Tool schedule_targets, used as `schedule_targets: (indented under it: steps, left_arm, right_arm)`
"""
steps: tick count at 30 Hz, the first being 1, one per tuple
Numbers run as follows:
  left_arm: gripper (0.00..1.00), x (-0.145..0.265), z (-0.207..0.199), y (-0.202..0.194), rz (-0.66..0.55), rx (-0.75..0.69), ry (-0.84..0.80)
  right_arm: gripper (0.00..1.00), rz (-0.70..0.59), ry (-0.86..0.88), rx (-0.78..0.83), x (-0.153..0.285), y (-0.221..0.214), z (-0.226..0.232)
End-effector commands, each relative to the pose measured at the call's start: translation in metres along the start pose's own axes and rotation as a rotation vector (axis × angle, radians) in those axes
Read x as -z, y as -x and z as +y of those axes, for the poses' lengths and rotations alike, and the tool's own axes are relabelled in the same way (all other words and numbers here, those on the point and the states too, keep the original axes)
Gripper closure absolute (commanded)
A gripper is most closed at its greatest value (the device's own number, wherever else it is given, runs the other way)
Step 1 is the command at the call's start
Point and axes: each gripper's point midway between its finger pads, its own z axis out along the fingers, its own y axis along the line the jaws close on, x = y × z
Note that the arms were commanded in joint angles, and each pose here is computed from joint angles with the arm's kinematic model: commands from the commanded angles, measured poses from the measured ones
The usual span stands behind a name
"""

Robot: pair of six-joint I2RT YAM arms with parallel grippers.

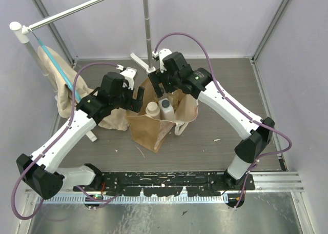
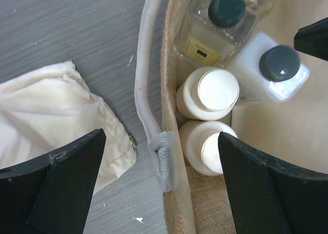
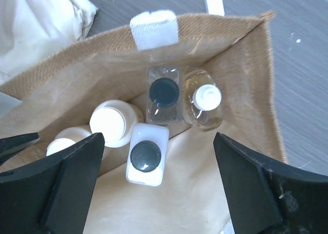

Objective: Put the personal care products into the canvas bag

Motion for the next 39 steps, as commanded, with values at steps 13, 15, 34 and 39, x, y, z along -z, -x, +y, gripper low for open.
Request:
schedule_targets:
  steps: [13, 15, 34, 39]
  left_arm:
    - [0.02, 0.100, 0.071, 0.096, -0.225, 0.187, 0.340]
    - [0.02, 0.099, 0.081, 0.091, -0.212, 0.218, 0.361]
    - [0.02, 0.013, 0.124, 0.058, 0.051, 0.434, 0.302]
    - [0.02, 0.010, 0.142, 0.046, 0.084, 0.482, 0.425]
  right_arm:
    - [0.06, -0.217, -0.148, -0.114, 0.032, 0.095, -0.105]
    - [0.06, -0.213, -0.176, -0.144, 0.027, 0.097, -0.131]
    - [0.05, -0.013, -0.412, -0.330, -0.004, 0.005, -0.267]
    - [0.05, -0.002, -0.445, -0.325, -0.006, 0.001, -0.278]
